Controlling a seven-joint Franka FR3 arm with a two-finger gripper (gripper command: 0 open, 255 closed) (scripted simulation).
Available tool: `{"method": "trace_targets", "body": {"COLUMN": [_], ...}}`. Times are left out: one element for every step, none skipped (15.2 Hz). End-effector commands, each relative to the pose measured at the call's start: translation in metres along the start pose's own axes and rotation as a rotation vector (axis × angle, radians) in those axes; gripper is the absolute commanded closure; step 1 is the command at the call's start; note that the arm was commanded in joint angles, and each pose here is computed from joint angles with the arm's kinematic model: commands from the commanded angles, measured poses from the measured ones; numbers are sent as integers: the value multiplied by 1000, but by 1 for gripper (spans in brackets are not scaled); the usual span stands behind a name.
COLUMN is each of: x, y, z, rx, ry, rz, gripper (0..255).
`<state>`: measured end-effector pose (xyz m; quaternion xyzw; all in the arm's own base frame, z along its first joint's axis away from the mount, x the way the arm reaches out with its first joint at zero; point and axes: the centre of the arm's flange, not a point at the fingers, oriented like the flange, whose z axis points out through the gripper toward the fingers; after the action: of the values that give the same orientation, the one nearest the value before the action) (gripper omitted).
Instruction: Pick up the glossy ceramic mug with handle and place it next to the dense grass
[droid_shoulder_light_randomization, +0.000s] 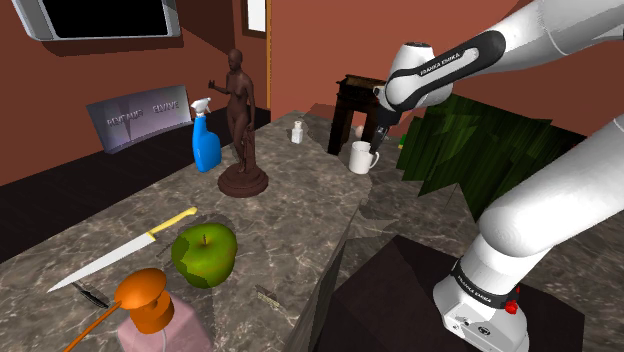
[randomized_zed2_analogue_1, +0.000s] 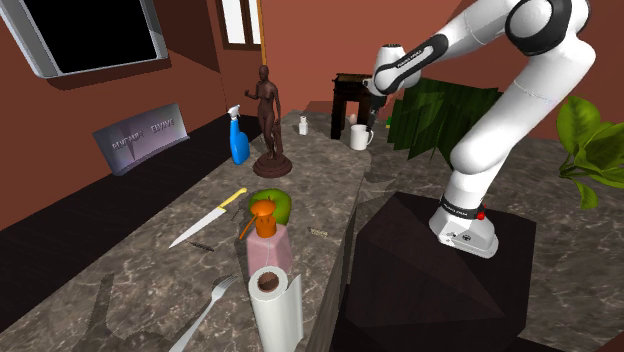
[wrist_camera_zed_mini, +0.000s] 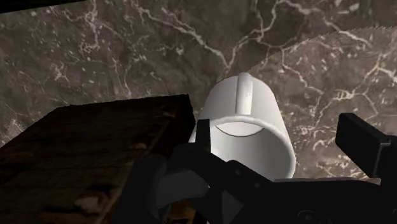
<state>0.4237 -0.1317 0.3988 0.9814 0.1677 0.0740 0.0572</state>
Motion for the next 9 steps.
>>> {"method": "trace_targets", "body": {"x": [37,55,73,77,76,75,74,73,72], "y": [-4,-6,-8,-9,-9,-9,-10,-10,-11], "z": [7,13,19,20,26,31,36,41,46], "rx": [36,54,71,75,75,75,75,75,75], "ry": [-86,-130,-173,-182,-182,-182,-182,-182,-182], "rz": [-11,-17,-23,-25,-25,-25,-25,-25,-25], "gripper": [0,0,0,0,0,0,0,0,0]}}
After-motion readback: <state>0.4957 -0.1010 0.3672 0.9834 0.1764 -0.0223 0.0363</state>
